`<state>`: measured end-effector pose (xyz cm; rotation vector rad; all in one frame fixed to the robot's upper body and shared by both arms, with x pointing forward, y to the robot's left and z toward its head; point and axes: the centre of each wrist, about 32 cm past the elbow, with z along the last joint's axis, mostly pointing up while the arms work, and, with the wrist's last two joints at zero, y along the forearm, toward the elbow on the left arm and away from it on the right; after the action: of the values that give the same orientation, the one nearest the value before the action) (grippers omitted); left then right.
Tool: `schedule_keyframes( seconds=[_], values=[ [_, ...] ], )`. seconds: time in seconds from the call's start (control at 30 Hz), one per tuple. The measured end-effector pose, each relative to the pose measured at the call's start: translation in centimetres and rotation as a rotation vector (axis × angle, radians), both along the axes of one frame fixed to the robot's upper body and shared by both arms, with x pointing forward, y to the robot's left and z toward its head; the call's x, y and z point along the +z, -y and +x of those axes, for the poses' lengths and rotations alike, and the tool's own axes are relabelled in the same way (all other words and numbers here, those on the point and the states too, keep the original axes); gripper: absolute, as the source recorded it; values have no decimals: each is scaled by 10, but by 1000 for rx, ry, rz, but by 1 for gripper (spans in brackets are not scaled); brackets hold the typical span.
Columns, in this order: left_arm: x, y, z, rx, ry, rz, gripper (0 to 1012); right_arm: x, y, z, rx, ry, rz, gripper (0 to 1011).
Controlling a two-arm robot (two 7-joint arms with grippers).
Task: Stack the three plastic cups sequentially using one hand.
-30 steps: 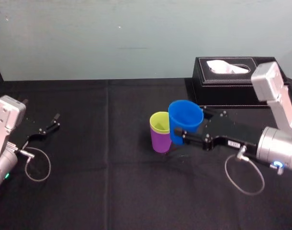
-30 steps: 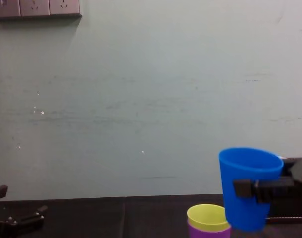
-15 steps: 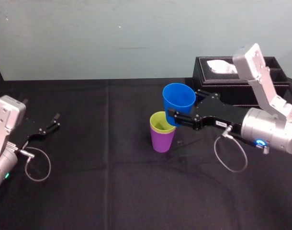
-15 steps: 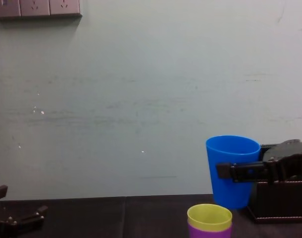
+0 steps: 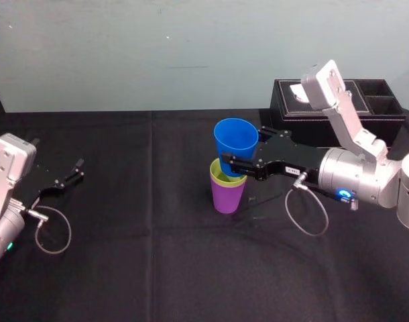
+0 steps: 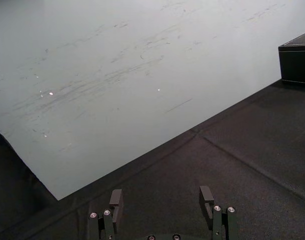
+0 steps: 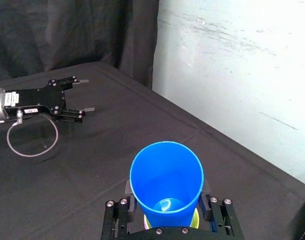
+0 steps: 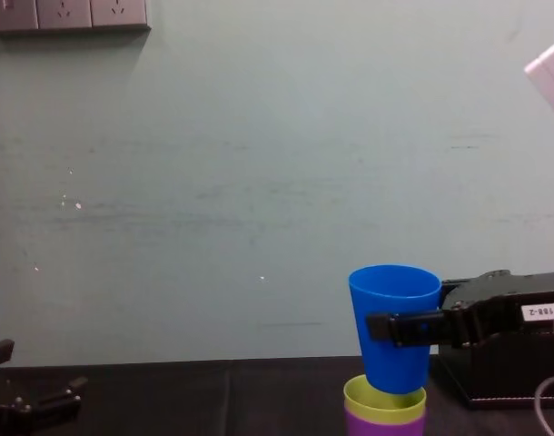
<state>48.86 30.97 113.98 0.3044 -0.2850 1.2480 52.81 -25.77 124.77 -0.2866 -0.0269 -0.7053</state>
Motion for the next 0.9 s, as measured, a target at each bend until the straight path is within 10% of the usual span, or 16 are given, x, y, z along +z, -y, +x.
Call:
schedule_keyframes(
  seconds=[0.9],
  values=[
    [0,0,0,0,0,0,1000,-8,-6,12,4,-19,-11,735]
  ],
)
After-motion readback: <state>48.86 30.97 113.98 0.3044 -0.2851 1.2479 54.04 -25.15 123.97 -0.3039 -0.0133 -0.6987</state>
